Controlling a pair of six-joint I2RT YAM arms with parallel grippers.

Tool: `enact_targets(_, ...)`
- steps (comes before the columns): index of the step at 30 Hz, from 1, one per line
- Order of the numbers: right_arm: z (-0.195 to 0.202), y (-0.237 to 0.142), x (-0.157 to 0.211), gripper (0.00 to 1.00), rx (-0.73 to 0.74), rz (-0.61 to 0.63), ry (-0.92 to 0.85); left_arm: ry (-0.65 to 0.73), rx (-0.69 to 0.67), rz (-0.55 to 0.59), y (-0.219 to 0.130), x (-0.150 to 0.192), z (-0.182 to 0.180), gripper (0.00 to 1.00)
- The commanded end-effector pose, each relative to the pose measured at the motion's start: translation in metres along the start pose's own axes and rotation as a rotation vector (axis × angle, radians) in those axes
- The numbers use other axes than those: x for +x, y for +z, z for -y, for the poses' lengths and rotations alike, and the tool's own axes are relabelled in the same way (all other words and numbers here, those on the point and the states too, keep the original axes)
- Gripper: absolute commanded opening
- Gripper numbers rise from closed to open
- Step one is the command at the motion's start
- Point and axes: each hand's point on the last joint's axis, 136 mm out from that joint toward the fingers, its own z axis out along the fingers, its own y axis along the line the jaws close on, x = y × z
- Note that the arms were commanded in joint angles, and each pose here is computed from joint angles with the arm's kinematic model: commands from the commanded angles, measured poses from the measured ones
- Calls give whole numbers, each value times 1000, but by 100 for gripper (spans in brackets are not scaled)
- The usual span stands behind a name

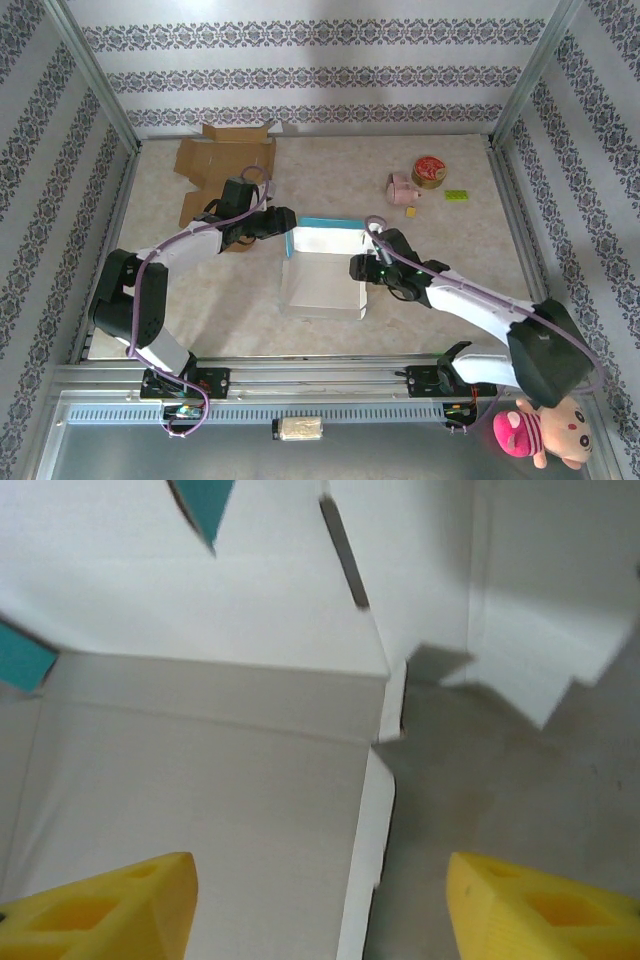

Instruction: Fold the paper box

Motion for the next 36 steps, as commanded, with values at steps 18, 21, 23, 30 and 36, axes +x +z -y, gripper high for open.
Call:
enact_targets(18,-25,52,-18,56,-84,110,46,23,-39,-53,6,24,-11,40)
enact_targets(21,-27,54,-13,56,-88,106,44,22,-39,-52,6,24,-11,40)
enact_targets(23,-26,51,-15,56,-80,115,28,22,-39,-51,7,23,-11,40)
enact_targets(30,-20,10,-21,64,-59,167,-82,24,-48,-47,6,22,-11,40)
enact_targets(36,5,-36,-20,76,3,250,-112,34,-57,-46,5,20,-11,40)
